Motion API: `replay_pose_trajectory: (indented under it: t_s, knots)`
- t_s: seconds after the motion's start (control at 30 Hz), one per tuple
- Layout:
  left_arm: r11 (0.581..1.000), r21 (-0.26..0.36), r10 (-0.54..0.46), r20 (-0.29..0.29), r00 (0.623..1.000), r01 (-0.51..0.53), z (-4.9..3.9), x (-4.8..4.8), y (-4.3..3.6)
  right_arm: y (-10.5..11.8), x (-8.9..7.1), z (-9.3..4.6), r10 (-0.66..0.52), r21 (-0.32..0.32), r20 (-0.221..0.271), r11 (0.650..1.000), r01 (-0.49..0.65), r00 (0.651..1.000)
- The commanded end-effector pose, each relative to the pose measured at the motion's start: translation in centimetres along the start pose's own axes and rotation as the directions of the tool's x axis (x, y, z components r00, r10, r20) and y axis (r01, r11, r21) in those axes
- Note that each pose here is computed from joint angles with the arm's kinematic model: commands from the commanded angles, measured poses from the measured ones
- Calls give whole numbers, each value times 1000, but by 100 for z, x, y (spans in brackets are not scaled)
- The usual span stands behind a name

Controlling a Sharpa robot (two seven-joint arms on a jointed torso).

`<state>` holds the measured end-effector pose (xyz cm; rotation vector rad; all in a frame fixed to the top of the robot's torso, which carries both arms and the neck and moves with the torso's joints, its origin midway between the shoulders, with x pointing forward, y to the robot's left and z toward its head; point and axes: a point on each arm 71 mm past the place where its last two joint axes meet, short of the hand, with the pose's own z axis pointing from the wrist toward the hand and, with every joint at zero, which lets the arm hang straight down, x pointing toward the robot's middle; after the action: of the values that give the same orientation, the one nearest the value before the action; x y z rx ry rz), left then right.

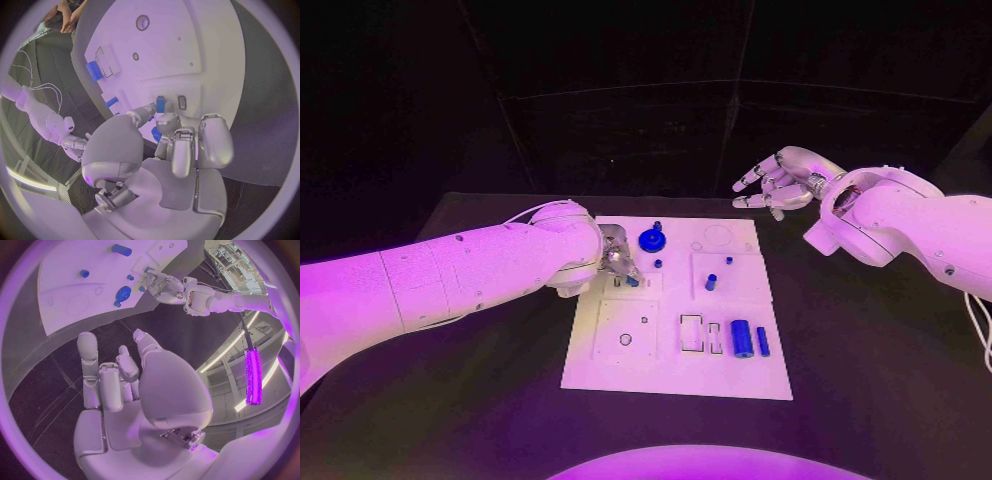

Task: Assemble the parts on the task board

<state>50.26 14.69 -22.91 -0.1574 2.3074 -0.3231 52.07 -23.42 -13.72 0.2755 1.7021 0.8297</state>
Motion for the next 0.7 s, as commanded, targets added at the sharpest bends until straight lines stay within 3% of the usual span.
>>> replay_pose_trajectory:
  t_s: [0.03,0.7]
  knots:
    - [1000,-19,20,-45,999,-20,19,67,11,17,-12,5,-2,-8,5,1000,2,1000]
    - [1000,-10,-10,-39,999,10,36,48,14,20,-5,13,-2,-8,2,1000,2,1000]
